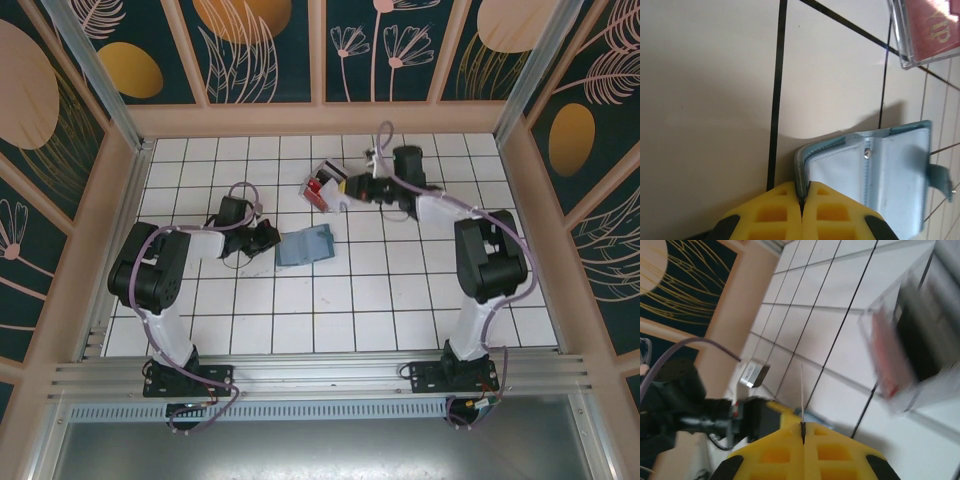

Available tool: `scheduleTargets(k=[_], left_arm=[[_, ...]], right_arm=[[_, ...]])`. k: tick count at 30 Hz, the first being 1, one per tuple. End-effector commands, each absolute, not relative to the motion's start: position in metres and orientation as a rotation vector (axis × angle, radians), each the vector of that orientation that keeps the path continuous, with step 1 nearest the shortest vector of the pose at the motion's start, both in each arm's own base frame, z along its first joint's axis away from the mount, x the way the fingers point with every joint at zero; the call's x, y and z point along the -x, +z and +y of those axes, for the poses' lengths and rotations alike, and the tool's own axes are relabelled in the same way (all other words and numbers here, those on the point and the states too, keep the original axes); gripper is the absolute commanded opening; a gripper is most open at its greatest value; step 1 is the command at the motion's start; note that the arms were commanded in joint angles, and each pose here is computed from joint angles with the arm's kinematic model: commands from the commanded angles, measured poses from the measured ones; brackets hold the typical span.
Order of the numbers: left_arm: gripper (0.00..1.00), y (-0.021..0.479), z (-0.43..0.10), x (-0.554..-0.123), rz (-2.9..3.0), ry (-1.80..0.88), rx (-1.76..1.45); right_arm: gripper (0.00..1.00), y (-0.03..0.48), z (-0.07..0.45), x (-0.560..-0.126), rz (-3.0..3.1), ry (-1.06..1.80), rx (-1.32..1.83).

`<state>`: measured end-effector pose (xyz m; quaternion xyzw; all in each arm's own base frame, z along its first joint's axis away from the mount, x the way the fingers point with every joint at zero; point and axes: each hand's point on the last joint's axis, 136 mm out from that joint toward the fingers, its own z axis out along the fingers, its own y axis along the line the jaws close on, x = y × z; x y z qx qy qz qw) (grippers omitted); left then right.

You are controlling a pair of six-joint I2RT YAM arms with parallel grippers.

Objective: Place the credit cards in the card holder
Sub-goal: Insert the card into the card holder.

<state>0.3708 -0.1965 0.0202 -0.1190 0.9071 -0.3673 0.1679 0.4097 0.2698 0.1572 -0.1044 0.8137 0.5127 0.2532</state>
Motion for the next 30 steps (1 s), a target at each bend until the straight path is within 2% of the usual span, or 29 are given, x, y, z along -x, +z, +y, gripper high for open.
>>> scheduleTargets(k=[1, 4, 8, 16, 30], left_arm=[[0.00, 0.029, -0.202, -0.368, 2.521, -1.122, 0.374], [0.00, 0.028, -0.205, -0.365, 2.517, -1.149, 0.384], [0.00, 0.029, -0.205, -0.364, 2.518, -1.144, 0.385], [0.00, 0.026, -0.206, -0.359, 2.536, -1.142, 0.384], [0.00, 0.023, -0.206, -0.356, 2.539, -1.142, 0.396]], right_arm=[[0.00, 0.160, 0.298, -0.365, 2.147, 1.543, 0.230], [0.00, 0.137, 0.321, -0.331, 2.192, 1.566, 0.220], [0.00, 0.109, 0.337, -0.317, 2.246, 1.555, 0.132], [0.00, 0.074, 0.319, -0.332, 2.293, 1.406, -0.007], [0.00, 0.049, 0.315, -0.344, 2.326, 1.352, -0.110]])
